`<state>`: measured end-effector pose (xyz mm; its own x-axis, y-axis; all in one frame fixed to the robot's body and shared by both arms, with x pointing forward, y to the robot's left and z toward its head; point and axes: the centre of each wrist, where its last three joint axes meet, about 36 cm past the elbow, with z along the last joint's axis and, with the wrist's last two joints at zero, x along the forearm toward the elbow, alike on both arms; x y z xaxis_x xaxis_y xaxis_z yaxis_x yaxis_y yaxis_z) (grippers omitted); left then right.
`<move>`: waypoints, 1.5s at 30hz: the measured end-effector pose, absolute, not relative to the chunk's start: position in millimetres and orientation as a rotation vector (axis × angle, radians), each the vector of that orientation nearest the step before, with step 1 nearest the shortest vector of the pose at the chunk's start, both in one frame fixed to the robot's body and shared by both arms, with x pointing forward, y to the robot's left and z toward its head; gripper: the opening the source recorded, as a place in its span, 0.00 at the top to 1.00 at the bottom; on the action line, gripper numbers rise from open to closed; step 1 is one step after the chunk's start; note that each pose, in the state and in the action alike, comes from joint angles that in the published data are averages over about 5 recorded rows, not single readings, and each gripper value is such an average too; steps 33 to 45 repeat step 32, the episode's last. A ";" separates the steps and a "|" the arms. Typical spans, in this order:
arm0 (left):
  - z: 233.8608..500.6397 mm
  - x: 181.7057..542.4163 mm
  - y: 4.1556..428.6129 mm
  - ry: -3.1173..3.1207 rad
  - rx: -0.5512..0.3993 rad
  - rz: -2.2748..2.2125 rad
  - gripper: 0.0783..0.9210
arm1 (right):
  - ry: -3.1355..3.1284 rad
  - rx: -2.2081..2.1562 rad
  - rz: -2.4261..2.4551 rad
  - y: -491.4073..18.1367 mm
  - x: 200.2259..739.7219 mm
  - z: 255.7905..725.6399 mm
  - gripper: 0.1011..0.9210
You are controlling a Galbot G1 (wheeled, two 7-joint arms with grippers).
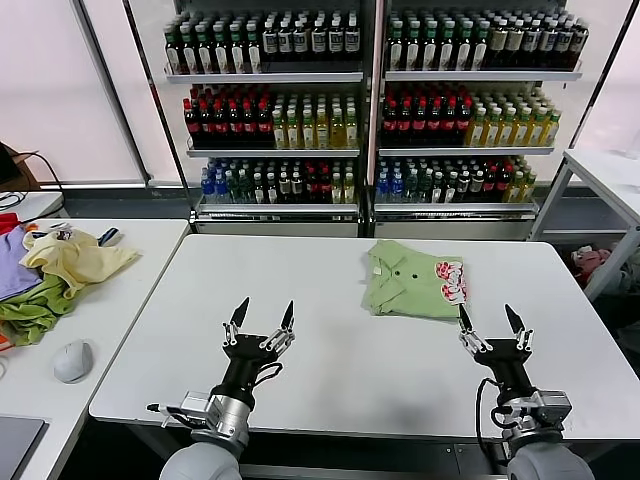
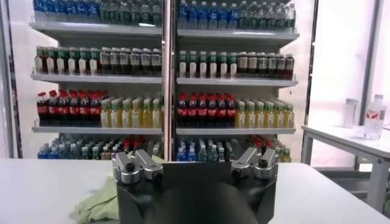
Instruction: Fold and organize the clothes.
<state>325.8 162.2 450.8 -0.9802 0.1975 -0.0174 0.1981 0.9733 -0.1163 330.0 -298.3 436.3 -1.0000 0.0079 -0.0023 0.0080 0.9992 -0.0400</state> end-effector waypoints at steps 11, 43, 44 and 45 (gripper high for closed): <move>450.0 323.2 161.2 3.117 0.327 -0.188 0.12 | 3.120 0.035 -0.087 -293.5 327.8 437.3 0.12; 448.2 321.7 158.2 3.119 0.336 -0.199 0.12 | 3.075 0.064 -0.172 -283.1 325.9 439.6 0.12; 448.2 321.7 158.2 3.119 0.336 -0.199 0.12 | 3.075 0.064 -0.172 -283.1 325.9 439.6 0.12; 448.2 321.7 158.2 3.119 0.336 -0.199 0.12 | 3.075 0.064 -0.172 -283.1 325.9 439.6 0.12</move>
